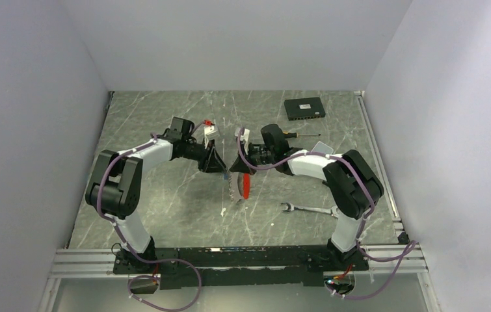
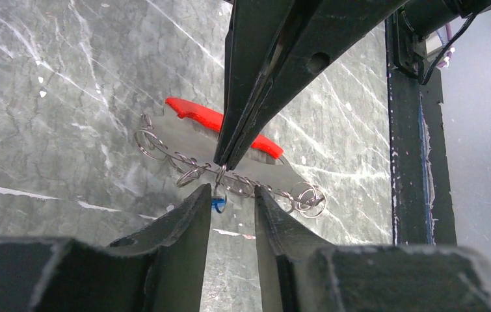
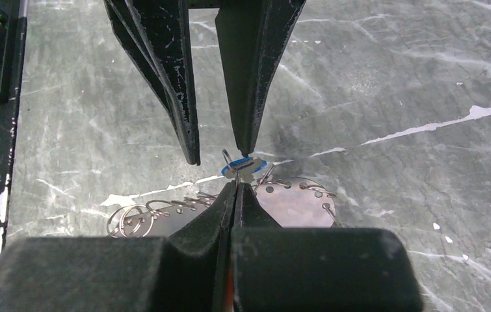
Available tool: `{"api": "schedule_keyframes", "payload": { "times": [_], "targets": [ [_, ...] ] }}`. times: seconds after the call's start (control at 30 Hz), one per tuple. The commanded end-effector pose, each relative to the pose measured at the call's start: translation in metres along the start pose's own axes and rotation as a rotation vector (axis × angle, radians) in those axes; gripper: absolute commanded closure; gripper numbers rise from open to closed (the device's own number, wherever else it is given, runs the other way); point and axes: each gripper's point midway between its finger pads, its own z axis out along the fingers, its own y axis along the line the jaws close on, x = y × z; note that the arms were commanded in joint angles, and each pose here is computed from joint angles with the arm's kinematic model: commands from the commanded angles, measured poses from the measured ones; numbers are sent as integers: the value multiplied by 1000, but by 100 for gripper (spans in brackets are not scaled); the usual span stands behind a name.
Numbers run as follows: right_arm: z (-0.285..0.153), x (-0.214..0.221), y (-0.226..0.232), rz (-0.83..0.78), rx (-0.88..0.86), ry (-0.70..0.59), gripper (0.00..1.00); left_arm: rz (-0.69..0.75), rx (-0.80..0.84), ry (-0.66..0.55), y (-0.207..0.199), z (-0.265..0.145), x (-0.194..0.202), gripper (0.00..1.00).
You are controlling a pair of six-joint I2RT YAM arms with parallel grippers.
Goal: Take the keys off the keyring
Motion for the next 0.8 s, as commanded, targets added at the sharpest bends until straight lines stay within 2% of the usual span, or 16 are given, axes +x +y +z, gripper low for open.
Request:
{"api": "schedule_keyframes", "payload": {
  "times": [0.0,0.23,0.4,0.77],
  "targets": [
    [-6,-35,2,-69,9,-90,100,9,23,-9,0,5,-1,66],
    [-6,-36,4,-48,-1,-97,100,8,23,6,2,7,6,74],
    [-7,-37,1,-28,14,-108,100,26,34,8,-2,11,9,100],
    [-7,-31,-8,131,49,-188,100,57,-5,63,-1,34,25,100]
  ]
}}
